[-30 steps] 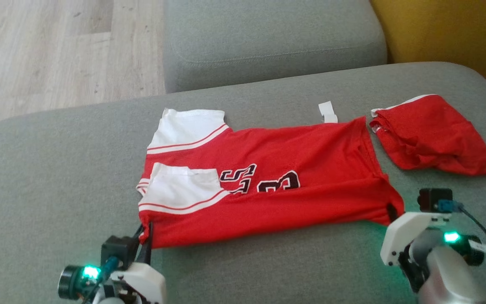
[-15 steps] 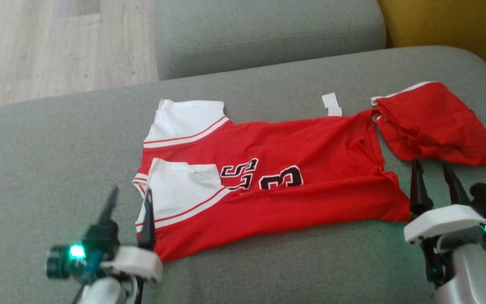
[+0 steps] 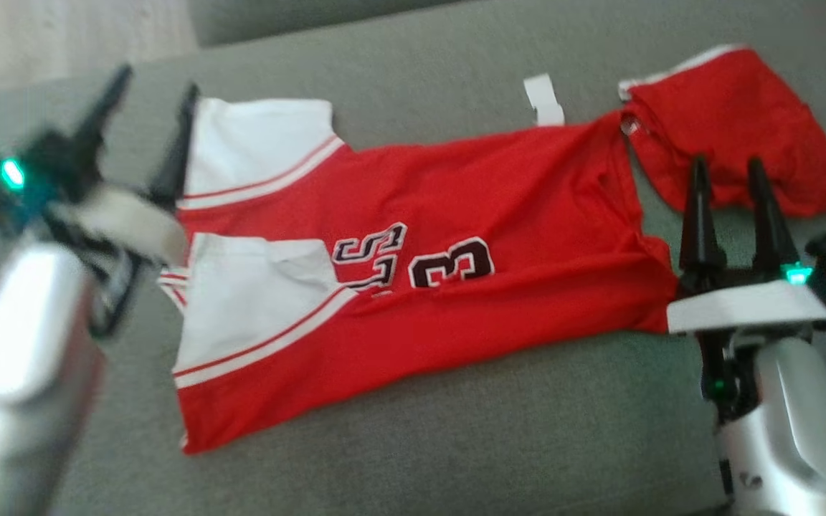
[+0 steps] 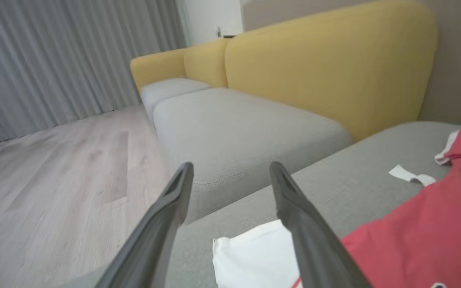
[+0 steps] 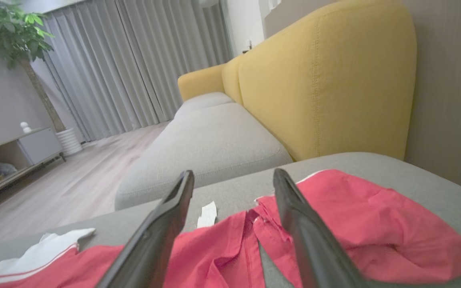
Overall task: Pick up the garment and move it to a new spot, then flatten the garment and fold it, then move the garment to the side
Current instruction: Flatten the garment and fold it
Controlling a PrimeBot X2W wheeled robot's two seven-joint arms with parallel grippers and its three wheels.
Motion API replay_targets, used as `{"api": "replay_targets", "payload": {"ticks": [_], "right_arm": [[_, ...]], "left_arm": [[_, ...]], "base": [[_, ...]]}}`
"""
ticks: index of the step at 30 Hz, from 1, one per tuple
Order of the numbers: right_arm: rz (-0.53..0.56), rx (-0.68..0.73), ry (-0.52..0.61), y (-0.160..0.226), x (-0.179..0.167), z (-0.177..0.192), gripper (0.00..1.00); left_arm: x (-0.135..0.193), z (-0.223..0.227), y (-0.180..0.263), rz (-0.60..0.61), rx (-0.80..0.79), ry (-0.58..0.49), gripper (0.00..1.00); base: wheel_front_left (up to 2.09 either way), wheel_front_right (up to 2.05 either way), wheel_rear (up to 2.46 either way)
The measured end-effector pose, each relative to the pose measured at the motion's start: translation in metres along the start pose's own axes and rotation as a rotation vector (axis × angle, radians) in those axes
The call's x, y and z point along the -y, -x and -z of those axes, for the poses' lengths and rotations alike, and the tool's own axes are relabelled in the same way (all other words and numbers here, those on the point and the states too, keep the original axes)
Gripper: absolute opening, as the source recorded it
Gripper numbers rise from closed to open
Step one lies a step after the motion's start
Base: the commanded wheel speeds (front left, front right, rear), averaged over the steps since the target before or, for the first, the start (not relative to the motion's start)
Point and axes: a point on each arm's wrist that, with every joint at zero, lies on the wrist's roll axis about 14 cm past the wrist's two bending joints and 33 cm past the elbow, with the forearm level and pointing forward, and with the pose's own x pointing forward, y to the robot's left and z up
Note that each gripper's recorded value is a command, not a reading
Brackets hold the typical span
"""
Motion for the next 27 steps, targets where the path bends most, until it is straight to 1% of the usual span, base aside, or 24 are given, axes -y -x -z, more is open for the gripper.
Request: {"api": "replay_targets", "payload": {"ticks": [2, 4, 5, 9, 13, 16, 19, 22, 27], "right_arm": [[-0.007, 0.007, -0.015, -0.008, -0.002, 0.000, 1.00], [-0.017, -0.003, -0.019, -0.014, -0.005, 0.005, 1.00], [-0.018, -0.013, -0.017, -0.016, -0.004, 0.010, 1.00], [-0.011, -0.039, -0.005, -0.021, 0.000, 0.021, 1.00], [0.030, -0.052, 0.014, -0.017, 0.017, 0.026, 1.00], [0.068, -0.061, 0.023, -0.013, 0.030, 0.027, 1.00], [0.095, -0.065, 0.029, -0.010, 0.039, 0.027, 1.00], [0.096, -0.063, 0.026, -0.009, 0.040, 0.026, 1.00], [0.088, -0.068, 0.024, -0.009, 0.037, 0.028, 1.00]], "left_arm": [[-0.013, 0.012, -0.022, 0.023, -0.094, -0.029, 1.00], [-0.028, 0.033, -0.039, 0.034, -0.215, -0.072, 1.00], [-0.035, 0.045, -0.047, 0.028, -0.270, -0.075, 1.00], [-0.050, 0.094, -0.066, 0.020, -0.444, -0.029, 1.00], [-0.048, 0.138, -0.077, 0.031, -0.566, 0.018, 1.00], [-0.032, 0.159, -0.083, 0.069, -0.616, 0.055, 1.00], [-0.020, 0.168, -0.088, 0.093, -0.632, 0.099, 1.00], [-0.014, 0.168, -0.087, 0.113, -0.649, 0.100, 1.00], [-0.014, 0.174, -0.082, 0.122, -0.711, 0.097, 1.00]], "base": [[0.00, 0.00, 0.00], [0.00, 0.00, 0.00], [0.00, 0.00, 0.00], [0.00, 0.00, 0.00], [0.00, 0.00, 0.00], [0.00, 0.00, 0.00], [0.00, 0.00, 0.00], [0.00, 0.00, 0.00], [0.00, 0.00, 0.00]]}}
